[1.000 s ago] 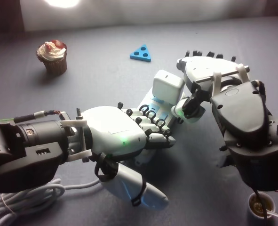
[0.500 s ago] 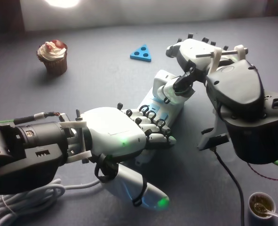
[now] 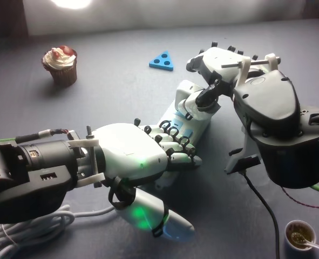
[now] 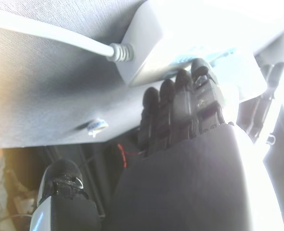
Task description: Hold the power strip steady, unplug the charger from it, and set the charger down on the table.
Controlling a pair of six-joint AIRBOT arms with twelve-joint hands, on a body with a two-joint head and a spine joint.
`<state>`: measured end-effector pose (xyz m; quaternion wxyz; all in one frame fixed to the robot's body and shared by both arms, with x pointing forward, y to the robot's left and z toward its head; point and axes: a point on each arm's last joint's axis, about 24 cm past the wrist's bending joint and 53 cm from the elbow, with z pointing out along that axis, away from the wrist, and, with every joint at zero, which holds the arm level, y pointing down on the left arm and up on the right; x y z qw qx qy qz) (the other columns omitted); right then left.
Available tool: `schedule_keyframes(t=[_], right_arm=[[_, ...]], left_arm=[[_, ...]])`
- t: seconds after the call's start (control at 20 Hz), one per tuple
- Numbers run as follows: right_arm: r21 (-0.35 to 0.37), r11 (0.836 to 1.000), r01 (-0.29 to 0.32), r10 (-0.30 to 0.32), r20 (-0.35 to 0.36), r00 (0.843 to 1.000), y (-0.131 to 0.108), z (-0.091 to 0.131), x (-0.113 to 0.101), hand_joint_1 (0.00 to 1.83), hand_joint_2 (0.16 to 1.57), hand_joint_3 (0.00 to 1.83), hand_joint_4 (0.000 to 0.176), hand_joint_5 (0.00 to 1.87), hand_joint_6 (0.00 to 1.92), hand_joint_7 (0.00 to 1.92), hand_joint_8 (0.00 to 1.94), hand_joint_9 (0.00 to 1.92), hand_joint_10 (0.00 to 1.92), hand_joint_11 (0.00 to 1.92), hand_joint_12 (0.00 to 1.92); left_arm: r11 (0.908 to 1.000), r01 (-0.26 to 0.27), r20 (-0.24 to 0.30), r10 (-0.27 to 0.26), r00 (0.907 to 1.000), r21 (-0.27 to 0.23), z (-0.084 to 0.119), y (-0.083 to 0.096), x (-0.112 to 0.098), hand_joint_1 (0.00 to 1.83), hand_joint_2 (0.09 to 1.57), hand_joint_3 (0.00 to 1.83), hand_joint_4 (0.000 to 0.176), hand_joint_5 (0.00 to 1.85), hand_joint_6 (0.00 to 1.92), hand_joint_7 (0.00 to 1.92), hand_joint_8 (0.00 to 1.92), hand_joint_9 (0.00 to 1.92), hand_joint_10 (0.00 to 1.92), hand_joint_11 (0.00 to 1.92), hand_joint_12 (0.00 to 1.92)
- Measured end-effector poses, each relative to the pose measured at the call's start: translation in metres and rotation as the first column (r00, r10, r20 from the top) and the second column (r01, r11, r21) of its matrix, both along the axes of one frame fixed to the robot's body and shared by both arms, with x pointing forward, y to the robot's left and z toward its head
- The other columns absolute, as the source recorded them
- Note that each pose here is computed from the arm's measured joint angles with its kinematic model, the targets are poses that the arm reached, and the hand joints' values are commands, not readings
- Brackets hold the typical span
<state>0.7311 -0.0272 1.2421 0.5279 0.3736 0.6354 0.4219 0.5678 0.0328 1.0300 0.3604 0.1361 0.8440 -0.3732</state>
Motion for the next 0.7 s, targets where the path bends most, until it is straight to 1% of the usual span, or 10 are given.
schedule_keyframes(t=[0.05, 0.15, 0.2, 0.25, 0.3, 0.35, 0.4, 0.5, 0.6, 0.7], right_arm=[[0.0, 1.0, 0.003, -0.003, -0.002, 1.0, -0.001, -0.001, 0.0, 1.08, 1.11, 0.0, 0.0, 0.46, 0.0, 0.5, 0.01, 0.53, 0.01, 0.31, 0.6], [-0.004, 1.0, 0.002, -0.002, -0.008, 1.0, -0.001, -0.005, 0.0, 1.09, 1.1, 0.0, 0.0, 0.58, 0.01, 0.63, 0.01, 0.66, 0.01, 0.42, 0.64], [-0.002, 1.0, 0.003, -0.003, -0.018, 1.0, -0.001, -0.008, -0.001, 1.09, 1.1, 0.0, 0.0, 0.58, 0.01, 0.63, 0.01, 0.66, 0.01, 0.42, 0.64], [-0.002, 1.0, 0.005, -0.005, -0.021, 1.0, -0.002, -0.009, 0.0, 1.22, 1.06, 0.0, 0.0, 0.99, 0.71, 1.14, 0.4, 1.04, 0.03, 0.78, 0.65], [-0.004, 1.0, 0.006, -0.006, -0.018, 1.0, -0.003, -0.009, 0.0, 1.24, 1.06, 0.01, 0.016, 1.03, 0.86, 1.17, 0.59, 1.15, 0.02, 0.87, 0.65], [-0.006, 1.0, 0.011, -0.011, -0.015, 1.0, -0.005, -0.008, 0.001, 1.25, 1.05, 0.0, 0.0, 1.04, 0.86, 1.23, 0.58, 1.23, 0.02, 0.94, 0.67], [-0.009, 1.0, 0.021, -0.021, -0.008, 1.0, -0.009, -0.006, 0.003, 1.26, 1.05, 0.0, 0.0, 1.03, 0.87, 1.27, 0.51, 1.26, 0.01, 0.94, 0.69], [-0.01, 1.0, 0.027, -0.027, -0.008, 1.0, -0.011, -0.006, 0.004, 1.25, 1.06, 0.0, 0.0, 1.01, 0.92, 1.24, 0.56, 1.24, 0.0, 0.89, 0.75], [-0.013, 1.0, 0.028, -0.028, -0.003, 1.0, -0.013, -0.005, 0.004, 1.25, 1.06, 0.0, 0.0, 1.0, 0.94, 1.25, 0.52, 1.24, 0.0, 0.89, 0.75], [-0.035, 0.999, 0.019, -0.018, 0.028, 0.999, -0.014, 0.0, 0.002, 1.25, 1.07, 0.0, 0.0, 1.0, 0.96, 1.22, 0.58, 1.23, 0.0, 0.85, 0.79]], left_arm=[[1.0, 0.0, 0.0, 0.0, 1.0, 0.0, 0.0, 0.0, 0.0, 0.04, 0.99, 0.0, 0.0, 0.16, 0.0, 0.16, 0.0, 0.13, 0.0, 0.07, 0.05], [1.0, 0.0, 0.0, 0.0, 1.0, 0.0, 0.0, 0.0, 0.0, 0.03, 0.99, 0.0, 0.0, 0.16, 0.0, 0.17, 0.0, 0.14, 0.0, 0.07, 0.05], [1.0, 0.0, 0.0, 0.0, 1.0, 0.001, 0.0, 0.0, 0.0, 0.03, 0.99, 0.0, 0.0, 0.16, 0.0, 0.17, 0.0, 0.14, 0.0, 0.07, 0.05], [1.0, 0.0, 0.0, 0.0, 1.0, 0.001, 0.0, 0.0, 0.0, 0.01, 0.99, 0.0, 0.0, 0.16, 0.0, 0.17, 0.0, 0.13, 0.0, 0.07, 0.05], [1.0, 0.0, 0.0, 0.0, 1.0, 0.001, 0.0, 0.0, 0.0, 0.02, 0.99, 0.0, 0.0, 0.15, 0.0, 0.16, 0.0, 0.13, 0.0, 0.07, 0.05], [1.0, 0.0, -0.001, 0.0, 1.0, 0.001, 0.0, 0.0, 0.0, 0.04, 0.99, 0.0, 0.0, 0.16, 0.0, 0.16, 0.0, 0.13, 0.0, 0.07, 0.05], [1.0, 0.0, 0.0, 0.0, 1.0, 0.0, 0.0, 0.0, 0.0, 0.03, 0.99, 0.0, 0.0, 0.16, 0.0, 0.16, 0.0, 0.12, 0.0, 0.06, 0.05], [1.0, 0.0, -0.001, 0.0, 1.0, 0.001, -0.001, 0.0, 0.0, 0.03, 0.99, 0.0, 0.0, 0.17, 0.01, 0.17, 0.01, 0.14, 0.01, 0.08, 0.05], [1.0, 0.0, -0.002, 0.0, 1.0, 0.002, -0.001, 0.0, 0.0, 0.01, 0.99, 0.0, 0.0, 0.17, 0.0, 0.17, 0.0, 0.14, 0.0, 0.08, 0.05], [1.0, -0.001, -0.002, 0.001, 1.0, 0.001, -0.001, 0.0, 0.0, 0.02, 0.99, 0.0, 0.0, 0.17, 0.0, 0.17, 0.0, 0.14, 0.0, 0.08, 0.05]])
